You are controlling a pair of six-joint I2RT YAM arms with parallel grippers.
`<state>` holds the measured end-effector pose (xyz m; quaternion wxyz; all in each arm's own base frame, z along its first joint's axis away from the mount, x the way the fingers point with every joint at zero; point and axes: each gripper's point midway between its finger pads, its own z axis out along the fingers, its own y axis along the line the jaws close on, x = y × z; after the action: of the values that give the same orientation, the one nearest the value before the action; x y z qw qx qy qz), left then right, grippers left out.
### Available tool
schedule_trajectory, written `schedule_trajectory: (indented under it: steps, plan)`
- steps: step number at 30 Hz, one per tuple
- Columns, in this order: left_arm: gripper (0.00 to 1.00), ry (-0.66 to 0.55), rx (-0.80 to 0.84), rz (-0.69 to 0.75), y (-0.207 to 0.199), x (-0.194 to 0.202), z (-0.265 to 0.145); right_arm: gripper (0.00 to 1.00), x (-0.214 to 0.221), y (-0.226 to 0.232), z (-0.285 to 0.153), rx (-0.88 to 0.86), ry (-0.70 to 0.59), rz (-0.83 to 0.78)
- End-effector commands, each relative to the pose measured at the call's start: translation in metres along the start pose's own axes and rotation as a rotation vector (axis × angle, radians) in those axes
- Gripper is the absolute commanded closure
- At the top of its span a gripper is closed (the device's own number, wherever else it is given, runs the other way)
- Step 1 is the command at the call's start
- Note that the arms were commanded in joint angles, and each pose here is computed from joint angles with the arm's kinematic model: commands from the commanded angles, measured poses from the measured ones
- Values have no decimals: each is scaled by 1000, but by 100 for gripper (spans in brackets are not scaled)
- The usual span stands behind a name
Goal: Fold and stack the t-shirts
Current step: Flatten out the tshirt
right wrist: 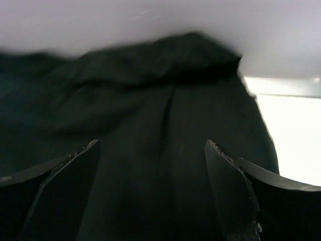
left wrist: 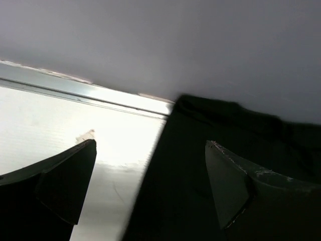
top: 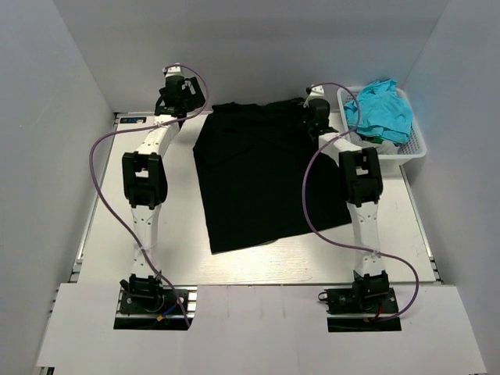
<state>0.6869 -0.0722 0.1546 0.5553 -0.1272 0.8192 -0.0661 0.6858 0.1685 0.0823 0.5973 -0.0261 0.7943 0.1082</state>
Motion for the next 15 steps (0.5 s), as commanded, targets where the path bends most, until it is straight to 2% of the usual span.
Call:
schedule_trajectory:
  steps: [1, 2, 3, 4, 5, 6, 7, 8, 9, 11, 15]
  plan:
    - [1, -46, 237, 1, -80, -60, -76, 10, -197, 61, -96, -191, -309, -3]
    - [1, -22, 269, 8, -90, -52, -84, 10, -162, 68, -101, -201, -175, -6]
    - [1, 12, 294, 11, -90, -40, -92, 10, -140, 69, -107, -201, -107, 8]
    - [1, 53, 354, 9, -102, -27, -100, 10, -156, 75, -132, -218, -102, 12]
    - [1, 109, 365, 15, -104, -5, -101, 10, -148, 81, -141, -227, -70, 34]
    - [1, 155, 357, 21, -105, 7, -104, 10, -94, 80, -148, -207, 68, 55]
    - [1, 195, 349, 31, -110, 24, -105, 10, -113, 85, -170, -216, 38, 62]
    - [1, 235, 334, 39, -110, 39, -104, 10, -104, 85, -178, -215, 64, 76]
    - [1, 260, 322, 47, -112, 48, -103, 10, -67, 82, -195, -196, 157, 131]
    - [1, 337, 294, 61, -109, 75, -100, 10, -45, 81, -215, -169, 211, 168]
    - [1, 384, 255, 56, -102, 102, -94, 10, 11, 73, -263, -124, 378, 222]
